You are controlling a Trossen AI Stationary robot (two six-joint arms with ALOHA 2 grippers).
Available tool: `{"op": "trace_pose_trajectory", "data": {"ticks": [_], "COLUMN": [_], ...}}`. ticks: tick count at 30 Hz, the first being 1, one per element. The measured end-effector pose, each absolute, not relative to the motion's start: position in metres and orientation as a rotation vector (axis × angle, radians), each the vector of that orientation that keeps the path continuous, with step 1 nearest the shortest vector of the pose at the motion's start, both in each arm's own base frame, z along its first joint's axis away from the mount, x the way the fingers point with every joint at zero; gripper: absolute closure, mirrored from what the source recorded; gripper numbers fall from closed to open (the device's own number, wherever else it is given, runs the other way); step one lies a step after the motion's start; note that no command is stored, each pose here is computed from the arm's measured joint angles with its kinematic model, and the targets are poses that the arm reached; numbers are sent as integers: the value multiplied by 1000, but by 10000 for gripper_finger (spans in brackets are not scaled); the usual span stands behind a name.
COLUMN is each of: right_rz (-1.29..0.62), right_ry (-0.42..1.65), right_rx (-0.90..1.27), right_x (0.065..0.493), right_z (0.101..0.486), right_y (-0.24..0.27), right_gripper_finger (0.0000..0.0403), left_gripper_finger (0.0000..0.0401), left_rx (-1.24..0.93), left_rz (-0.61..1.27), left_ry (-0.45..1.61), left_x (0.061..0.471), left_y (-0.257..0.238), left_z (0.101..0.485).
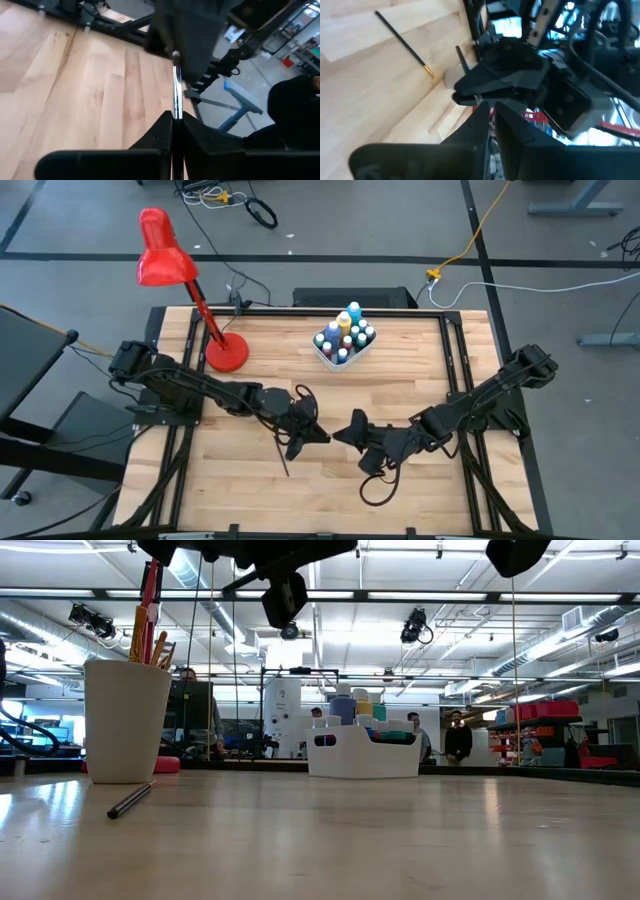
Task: Pick & Place Paint Supplies
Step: Put the silver paint brush into the white cup
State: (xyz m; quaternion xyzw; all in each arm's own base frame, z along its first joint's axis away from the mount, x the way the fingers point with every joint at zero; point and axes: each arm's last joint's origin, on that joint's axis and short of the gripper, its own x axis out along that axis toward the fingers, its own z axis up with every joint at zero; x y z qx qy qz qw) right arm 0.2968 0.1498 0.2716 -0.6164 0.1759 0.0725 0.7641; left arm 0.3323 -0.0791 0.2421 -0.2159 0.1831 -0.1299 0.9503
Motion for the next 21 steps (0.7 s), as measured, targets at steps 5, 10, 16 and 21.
{"op": "trace_pose_trajectory", "data": {"ticks": [5, 10, 16, 21], "right_rz": [44, 4, -7, -16], "right_ry": [423, 423, 424, 444], "right_rx": [-1330, -1244, -1124, -1056], "right_x": [292, 289, 288, 287], "right_z": [273, 273, 272, 269], "right_y": [154, 159, 160, 160], "right_gripper_finger": [369, 369, 369, 369], "left_gripper_finger": [373, 379, 372, 379], "left_rx": [-437, -431, -320, -113], "left_rz": [-249, -250, -120, 129], "left_ry": [421, 410, 345, 314], "left_x": [331, 328, 305, 272], "left_y": [-79, -78, -72, -80], "left_z": [238, 243, 273, 293]}}
